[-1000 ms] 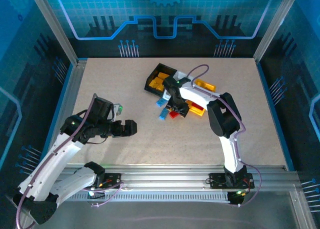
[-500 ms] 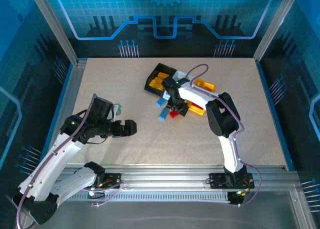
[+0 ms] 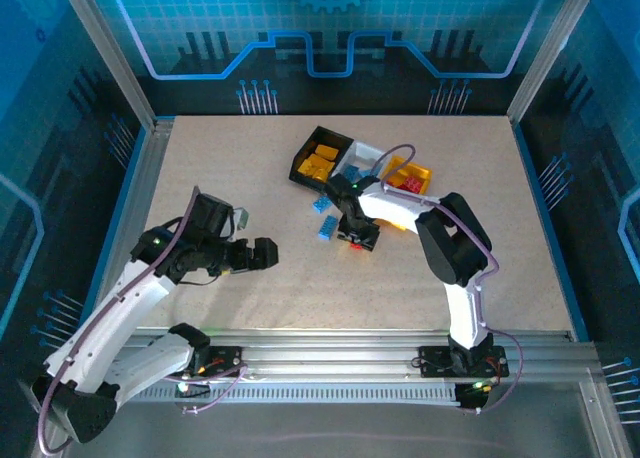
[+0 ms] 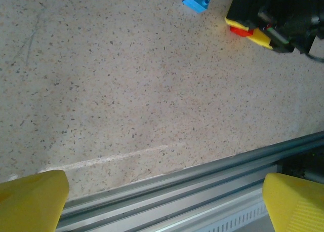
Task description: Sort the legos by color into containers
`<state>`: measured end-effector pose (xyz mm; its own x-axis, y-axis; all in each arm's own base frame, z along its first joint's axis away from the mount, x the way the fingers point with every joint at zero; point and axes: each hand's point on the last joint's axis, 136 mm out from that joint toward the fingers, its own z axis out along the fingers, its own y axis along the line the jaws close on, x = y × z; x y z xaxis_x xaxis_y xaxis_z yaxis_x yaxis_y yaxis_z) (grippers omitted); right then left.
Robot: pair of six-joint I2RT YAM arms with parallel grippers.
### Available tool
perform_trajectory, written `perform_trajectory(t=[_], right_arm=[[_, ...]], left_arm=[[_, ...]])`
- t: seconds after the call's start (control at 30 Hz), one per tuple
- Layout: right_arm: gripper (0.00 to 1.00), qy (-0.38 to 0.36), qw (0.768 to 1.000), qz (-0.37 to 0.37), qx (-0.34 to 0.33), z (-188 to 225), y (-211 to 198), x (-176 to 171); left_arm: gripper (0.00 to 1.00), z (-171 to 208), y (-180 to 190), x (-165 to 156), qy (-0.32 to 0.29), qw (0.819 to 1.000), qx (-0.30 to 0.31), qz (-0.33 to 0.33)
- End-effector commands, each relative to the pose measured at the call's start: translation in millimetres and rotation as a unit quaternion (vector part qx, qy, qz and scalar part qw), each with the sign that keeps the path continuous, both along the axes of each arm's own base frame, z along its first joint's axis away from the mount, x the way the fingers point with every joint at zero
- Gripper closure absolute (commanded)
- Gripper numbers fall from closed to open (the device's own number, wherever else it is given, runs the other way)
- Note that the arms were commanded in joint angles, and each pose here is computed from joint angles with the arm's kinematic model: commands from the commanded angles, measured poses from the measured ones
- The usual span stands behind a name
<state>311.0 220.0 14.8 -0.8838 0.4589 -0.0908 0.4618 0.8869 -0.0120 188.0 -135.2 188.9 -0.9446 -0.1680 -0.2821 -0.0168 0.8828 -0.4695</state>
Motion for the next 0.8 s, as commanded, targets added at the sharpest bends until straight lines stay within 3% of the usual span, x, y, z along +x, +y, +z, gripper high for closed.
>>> perform_trajectory(t=[0.0,0.2,0.57,0.77], right_arm=[[0.58,0.017,1.0,0.0,-0.015,0.3,-8.9,-14.0],[0.71,-0.002,0.999,0.028,-0.017,19.6,-12.3,-7.7],[0.72,-0.08,0.995,0.058,0.009,115.7,-48.0,0.5],[0.72,-0.084,0.995,0.034,0.032,121.7,-85.2,28.9]], left_arm=[[0.01,-1.7,-6.2,4.5,0.007,1.0,-0.02,0.005],[0.01,-12.5,-10.1,12.1,0.022,1.0,-0.012,0.0],[0.01,-59.8,-54.7,74.7,0.05,0.994,0.033,-0.089],[0.04,-85.3,-94.8,119.4,0.05,0.987,0.065,-0.136]])
